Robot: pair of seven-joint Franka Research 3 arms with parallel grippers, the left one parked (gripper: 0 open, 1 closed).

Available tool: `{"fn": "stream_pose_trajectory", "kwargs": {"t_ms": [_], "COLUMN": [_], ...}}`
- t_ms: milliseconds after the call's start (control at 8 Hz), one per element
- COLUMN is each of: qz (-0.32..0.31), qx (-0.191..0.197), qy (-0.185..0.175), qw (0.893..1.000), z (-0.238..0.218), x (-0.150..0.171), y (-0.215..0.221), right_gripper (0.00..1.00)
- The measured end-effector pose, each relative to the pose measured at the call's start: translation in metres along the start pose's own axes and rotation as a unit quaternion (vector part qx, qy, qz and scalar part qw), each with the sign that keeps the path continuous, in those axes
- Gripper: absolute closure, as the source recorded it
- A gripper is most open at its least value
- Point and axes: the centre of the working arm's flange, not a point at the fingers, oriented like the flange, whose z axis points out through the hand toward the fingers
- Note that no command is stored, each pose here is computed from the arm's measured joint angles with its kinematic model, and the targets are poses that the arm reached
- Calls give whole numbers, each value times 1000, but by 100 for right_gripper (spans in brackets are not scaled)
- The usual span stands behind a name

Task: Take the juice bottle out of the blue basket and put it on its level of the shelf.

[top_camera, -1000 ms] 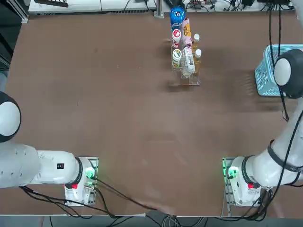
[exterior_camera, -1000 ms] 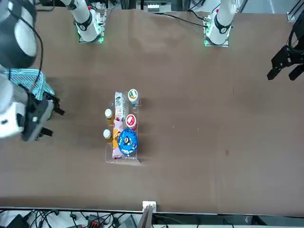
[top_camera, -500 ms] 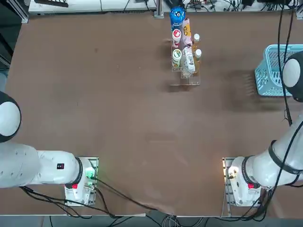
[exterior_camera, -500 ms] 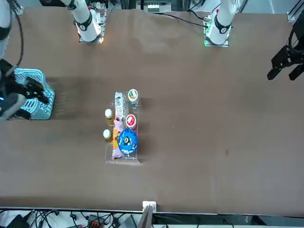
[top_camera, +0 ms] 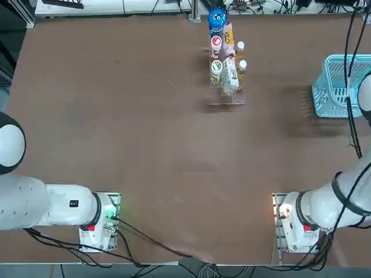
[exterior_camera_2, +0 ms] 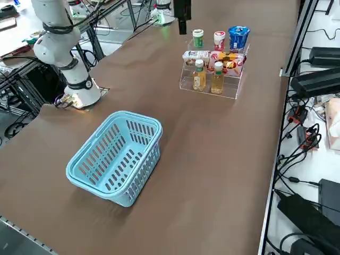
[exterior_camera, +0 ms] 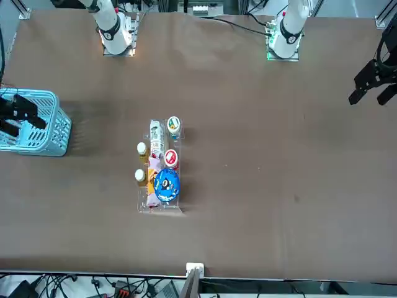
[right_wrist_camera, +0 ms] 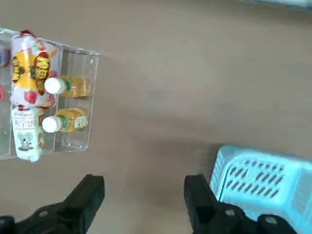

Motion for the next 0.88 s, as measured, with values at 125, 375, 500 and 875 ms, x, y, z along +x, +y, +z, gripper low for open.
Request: {"fn": "stream_pose_trajectory", "kwargs": {"t_ms": [125,375,500,875], "qz": [28,59,63,65], "qx": [-3,-11,-11,-11], "qy": [-5,0,4,9], "qw": [1000,998,998,998], "z": [2,4,7,13], "x": [-11,-30,-40,-63], "y": [3,-10,-17,-21], "right_gripper": [0,0,0,0]}}
